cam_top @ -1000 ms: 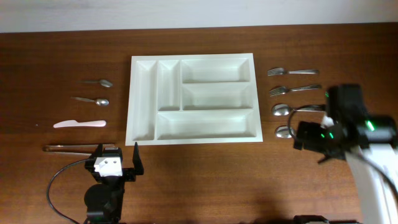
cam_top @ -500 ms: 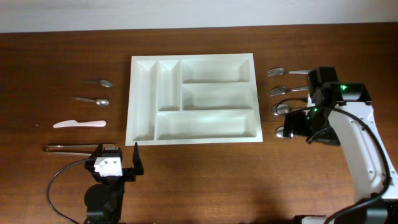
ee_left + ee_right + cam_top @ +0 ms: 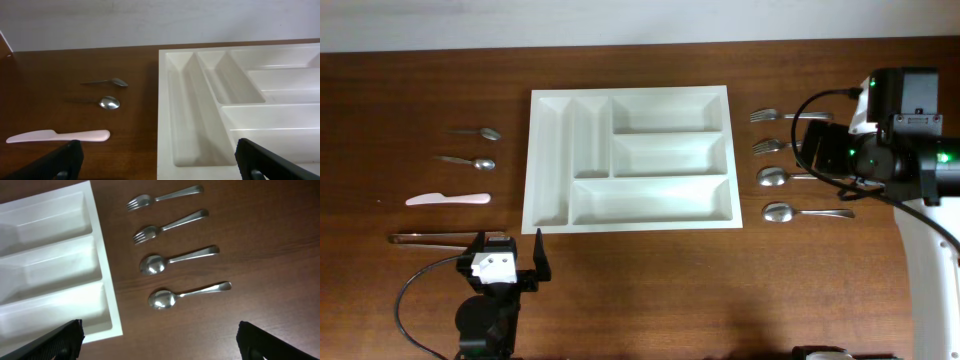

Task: Pack container
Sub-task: 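Lower the right gripper over the top spoon on the right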

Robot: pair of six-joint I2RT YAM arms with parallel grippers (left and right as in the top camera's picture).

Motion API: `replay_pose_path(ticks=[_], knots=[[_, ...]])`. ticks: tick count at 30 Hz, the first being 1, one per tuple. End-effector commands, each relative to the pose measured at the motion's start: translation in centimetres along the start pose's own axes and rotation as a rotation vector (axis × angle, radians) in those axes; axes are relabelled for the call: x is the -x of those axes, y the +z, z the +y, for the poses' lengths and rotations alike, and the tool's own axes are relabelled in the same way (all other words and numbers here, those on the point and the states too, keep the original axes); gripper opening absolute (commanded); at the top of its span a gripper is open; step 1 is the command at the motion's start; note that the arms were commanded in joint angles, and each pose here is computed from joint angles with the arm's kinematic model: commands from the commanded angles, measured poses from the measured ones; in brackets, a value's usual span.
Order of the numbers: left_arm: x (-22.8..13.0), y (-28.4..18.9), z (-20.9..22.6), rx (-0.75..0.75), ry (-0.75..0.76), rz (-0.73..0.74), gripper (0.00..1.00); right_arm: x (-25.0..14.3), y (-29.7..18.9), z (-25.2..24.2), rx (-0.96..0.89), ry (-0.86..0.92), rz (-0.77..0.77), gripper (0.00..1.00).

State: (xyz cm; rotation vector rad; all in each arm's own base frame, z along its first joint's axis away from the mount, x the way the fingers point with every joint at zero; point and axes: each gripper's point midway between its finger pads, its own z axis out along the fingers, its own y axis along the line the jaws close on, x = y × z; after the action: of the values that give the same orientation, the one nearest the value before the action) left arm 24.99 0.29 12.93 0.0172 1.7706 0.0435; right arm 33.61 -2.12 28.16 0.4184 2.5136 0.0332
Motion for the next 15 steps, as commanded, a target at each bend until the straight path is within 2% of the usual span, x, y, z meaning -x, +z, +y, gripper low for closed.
replay_pose_path(ticks=[1,5,8,11,15], knots=[[0.0,0.0,-0.2,-0.014,0.012,-0.001,0.99,0.3,1.3,-1.4,-0.083,0.095,0.009,0.99],[0.0,0.0,-0.2,-0.014,0.012,-0.001,0.99,-0.6,2.4,-7.3,-0.356,0.577,-0.018,0.99],[0.0,0.0,-0.2,-0.014,0.012,-0.001,0.99,-2.4,4.0,-9.8,-0.462,0.839,0.001,0.99],[0.0,0.0,-0.2,-0.014,0.012,-0.001,0.99,-4.4,6.3,-11.6,-0.55,0.99,0.044,0.99],[0.0,0.0,-0.2,-0.014,0.012,-0.001,0.99,-7.5,10.7,-12.6,-0.616,1.026,0.172,0.99]])
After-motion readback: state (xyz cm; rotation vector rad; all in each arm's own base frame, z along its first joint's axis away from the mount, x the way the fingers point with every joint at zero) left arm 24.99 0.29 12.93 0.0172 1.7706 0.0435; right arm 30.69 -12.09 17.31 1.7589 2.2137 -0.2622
